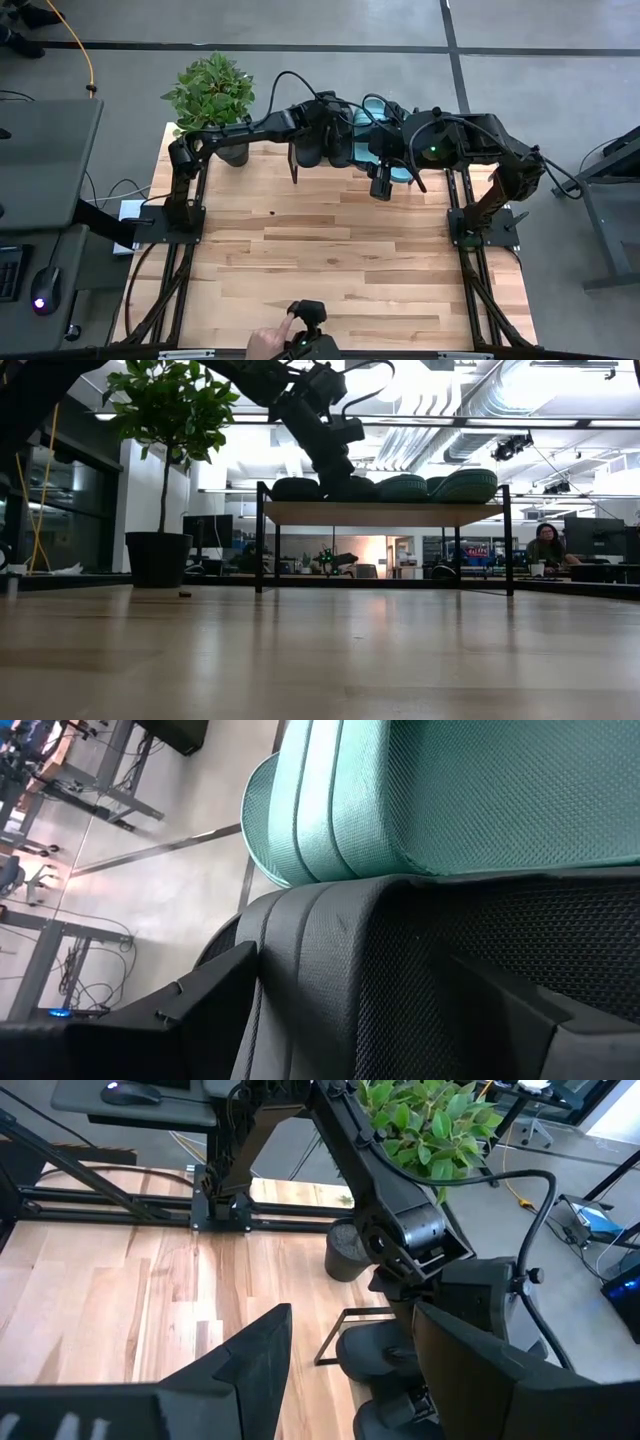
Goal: Pick and place slides into the shelf
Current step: Put the black slide on the shelf, then return to Home Position
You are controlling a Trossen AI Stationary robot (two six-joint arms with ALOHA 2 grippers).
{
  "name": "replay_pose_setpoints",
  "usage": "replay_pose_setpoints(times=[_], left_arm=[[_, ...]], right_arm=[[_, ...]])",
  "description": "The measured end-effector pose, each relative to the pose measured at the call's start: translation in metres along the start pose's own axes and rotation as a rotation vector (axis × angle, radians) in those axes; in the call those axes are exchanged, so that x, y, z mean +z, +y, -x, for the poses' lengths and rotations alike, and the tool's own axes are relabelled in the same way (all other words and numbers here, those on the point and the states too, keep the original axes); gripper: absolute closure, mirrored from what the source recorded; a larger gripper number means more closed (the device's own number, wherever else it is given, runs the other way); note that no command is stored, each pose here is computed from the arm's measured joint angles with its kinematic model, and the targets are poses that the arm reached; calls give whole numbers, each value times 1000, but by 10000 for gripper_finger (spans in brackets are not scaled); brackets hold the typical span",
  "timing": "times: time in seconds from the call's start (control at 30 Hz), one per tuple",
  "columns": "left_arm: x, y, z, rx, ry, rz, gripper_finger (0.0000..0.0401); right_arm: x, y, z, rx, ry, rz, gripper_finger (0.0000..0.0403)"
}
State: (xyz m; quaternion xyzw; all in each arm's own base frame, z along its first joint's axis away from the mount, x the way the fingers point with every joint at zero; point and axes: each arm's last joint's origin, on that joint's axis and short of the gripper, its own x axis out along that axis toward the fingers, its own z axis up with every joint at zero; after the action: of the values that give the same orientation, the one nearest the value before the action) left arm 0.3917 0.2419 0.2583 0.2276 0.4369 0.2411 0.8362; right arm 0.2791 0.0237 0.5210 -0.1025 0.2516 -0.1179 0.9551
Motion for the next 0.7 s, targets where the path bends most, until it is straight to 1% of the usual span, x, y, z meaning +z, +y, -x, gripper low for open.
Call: replay_pose_setpoints(times=[0.17,0.37,0.47,0.6,0.7], left_arm=[[1,1,0,32,8,-4,114],[6,8,15,26,-54,5,114],[8,11,28,24,-63,4,114],[17,20,53,48,-115,19,114],[18,21,62,42,-119,26,114]], right_arm=[[0,0,0,0,0,0,201],[0,0,0,-1,0,0,201],[0,0,0,0,0,5,201],[0,0,0,-1,-1,5,201],[0,0,0,-1,-3,6,201]])
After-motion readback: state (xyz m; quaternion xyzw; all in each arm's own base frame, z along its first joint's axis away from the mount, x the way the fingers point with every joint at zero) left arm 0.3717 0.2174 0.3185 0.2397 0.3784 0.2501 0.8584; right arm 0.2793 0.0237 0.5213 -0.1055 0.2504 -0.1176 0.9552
